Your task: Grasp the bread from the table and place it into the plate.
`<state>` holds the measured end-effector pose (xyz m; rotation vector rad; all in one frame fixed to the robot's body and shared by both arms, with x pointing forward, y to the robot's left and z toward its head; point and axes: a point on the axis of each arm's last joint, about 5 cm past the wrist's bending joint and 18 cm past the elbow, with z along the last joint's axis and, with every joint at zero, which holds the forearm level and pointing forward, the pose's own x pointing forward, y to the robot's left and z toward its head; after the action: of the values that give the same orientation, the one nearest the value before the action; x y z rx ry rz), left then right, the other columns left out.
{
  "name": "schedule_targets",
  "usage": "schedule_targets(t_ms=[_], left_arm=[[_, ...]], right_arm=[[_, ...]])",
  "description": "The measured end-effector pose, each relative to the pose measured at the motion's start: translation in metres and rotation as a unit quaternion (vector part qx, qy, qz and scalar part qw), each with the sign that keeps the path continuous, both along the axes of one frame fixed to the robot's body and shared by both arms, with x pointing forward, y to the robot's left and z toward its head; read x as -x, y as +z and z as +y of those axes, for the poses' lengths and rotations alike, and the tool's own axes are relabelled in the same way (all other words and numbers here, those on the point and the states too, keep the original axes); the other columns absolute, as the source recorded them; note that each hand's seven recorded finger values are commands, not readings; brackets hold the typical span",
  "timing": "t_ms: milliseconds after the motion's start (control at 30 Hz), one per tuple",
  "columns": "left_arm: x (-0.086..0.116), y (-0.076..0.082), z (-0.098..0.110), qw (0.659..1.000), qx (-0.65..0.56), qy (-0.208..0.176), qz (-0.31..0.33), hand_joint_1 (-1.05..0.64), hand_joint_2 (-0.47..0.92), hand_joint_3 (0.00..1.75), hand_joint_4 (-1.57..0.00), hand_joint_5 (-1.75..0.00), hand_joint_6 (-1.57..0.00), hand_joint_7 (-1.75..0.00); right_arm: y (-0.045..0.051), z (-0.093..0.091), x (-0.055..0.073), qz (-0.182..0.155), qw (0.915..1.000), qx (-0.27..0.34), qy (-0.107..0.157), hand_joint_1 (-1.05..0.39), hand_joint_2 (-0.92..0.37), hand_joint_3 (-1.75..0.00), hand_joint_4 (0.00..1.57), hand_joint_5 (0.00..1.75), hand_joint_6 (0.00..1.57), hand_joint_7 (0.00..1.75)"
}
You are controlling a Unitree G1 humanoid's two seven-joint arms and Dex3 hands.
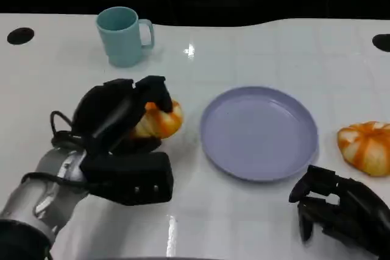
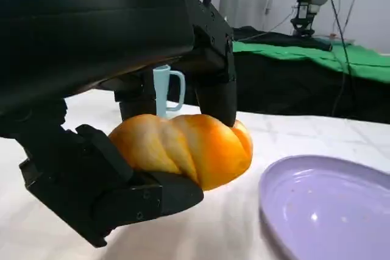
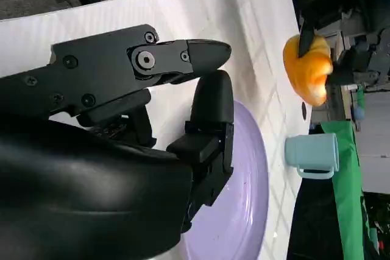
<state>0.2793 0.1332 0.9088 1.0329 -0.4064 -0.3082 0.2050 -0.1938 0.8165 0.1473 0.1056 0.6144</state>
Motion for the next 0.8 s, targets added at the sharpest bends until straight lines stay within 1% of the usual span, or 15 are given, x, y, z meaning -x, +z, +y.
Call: schedule_targets(t_ms=[233,400,500,633,800], left_arm=[[-0.003,-0.006,-0.017,0.999,0.025,-0.026,-0.010,-0.20,0.56,0.97,-0.78,-1.75,-0.56,-1.75],[-0.011,-0.001,-0.033,0.998,0.029,-0.044,-0.023,-0.22,0.60,0.95,-0.78,-1.75,-0.57,-1.75],[-0.013,0.000,-0.043,0.998,0.028,-0.055,-0.020,-0.23,0.61,0.94,-0.79,-1.75,-0.58,-1.74],[-0.014,0.000,-0.059,0.997,0.029,-0.072,-0.018,-0.22,0.59,0.97,-0.80,-1.75,-0.58,-1.74],[-0.015,0.000,-0.076,0.996,0.029,-0.080,-0.033,-0.24,0.58,1.00,-0.81,-1.75,-0.56,-1.75]], right_arm=[[-0.0013,-0.001,0.002,-0.008,1.0000,-0.001,0.004,-0.54,-0.92,-0.28,0.67,1.75,0.66,1.39],[-0.0018,-0.001,0.002,-0.012,0.9999,0.001,0.004,-0.53,-0.92,-0.27,0.67,1.75,0.67,1.39],[-0.0008,-0.001,0.001,-0.014,0.9999,0.008,0.001,-0.52,-0.92,-0.28,0.66,1.74,0.66,1.39],[0.0001,0.000,0.001,-0.016,0.9998,0.013,-0.003,-0.53,-0.92,-0.29,0.65,1.74,0.65,1.39],[0.0006,-0.001,0.001,-0.016,0.9998,0.014,-0.004,-0.53,-0.92,-0.28,0.66,1.75,0.66,1.38]])
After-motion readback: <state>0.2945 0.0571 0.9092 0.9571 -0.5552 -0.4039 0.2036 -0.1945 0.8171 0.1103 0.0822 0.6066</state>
